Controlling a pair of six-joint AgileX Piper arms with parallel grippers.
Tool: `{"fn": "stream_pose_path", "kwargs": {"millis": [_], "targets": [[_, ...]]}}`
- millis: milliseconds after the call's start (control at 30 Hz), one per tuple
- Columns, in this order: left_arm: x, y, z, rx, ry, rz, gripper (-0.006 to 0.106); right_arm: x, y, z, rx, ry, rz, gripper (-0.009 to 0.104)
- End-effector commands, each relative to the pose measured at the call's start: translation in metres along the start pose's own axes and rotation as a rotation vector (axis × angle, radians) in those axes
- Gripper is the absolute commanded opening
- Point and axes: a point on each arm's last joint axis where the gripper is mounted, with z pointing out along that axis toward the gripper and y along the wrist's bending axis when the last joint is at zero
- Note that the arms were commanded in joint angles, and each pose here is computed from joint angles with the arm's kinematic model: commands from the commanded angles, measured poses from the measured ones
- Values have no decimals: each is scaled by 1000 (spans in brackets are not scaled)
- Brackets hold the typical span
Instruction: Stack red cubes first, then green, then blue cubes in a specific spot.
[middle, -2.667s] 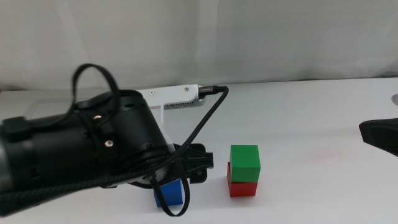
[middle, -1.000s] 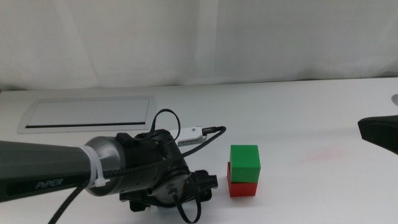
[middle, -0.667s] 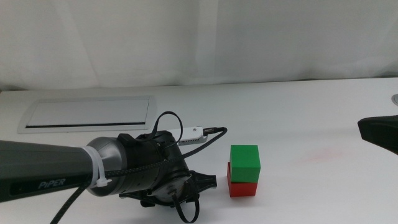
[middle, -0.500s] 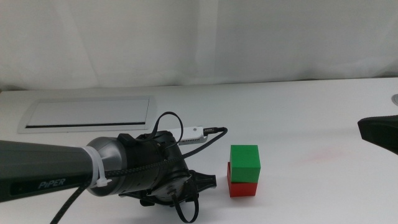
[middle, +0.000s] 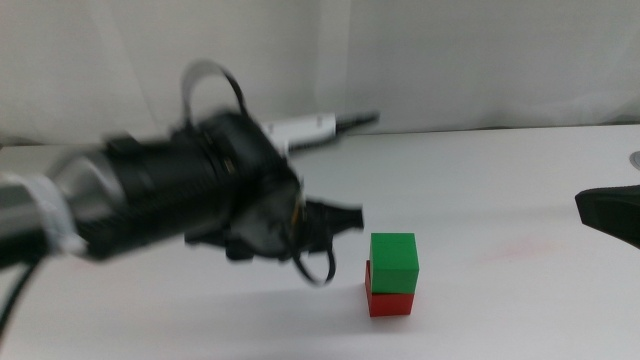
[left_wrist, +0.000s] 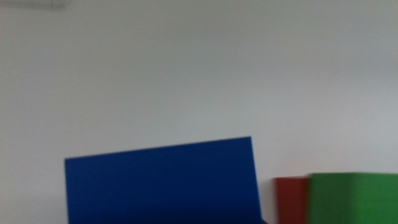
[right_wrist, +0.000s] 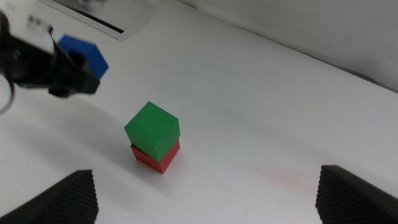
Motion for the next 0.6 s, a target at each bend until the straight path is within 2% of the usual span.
{"fn": "stream_pose_path", "kwargs": {"millis": [0, 100, 233, 567], "targets": [[-10, -3, -29, 25, 8, 0, -3, 1, -1, -1, 4, -11, -1, 94], [-16, -22, -67, 69, -35, 36, -3, 1, -1, -1, 4, -11, -1, 94], [-8, -46, -88, 137, -68, 70, -3, 1, -1, -1, 4, -11, -1, 94], [22, -105, -67, 157, -4, 121, -3, 1, 0, -1, 3, -3, -1, 94]]}}
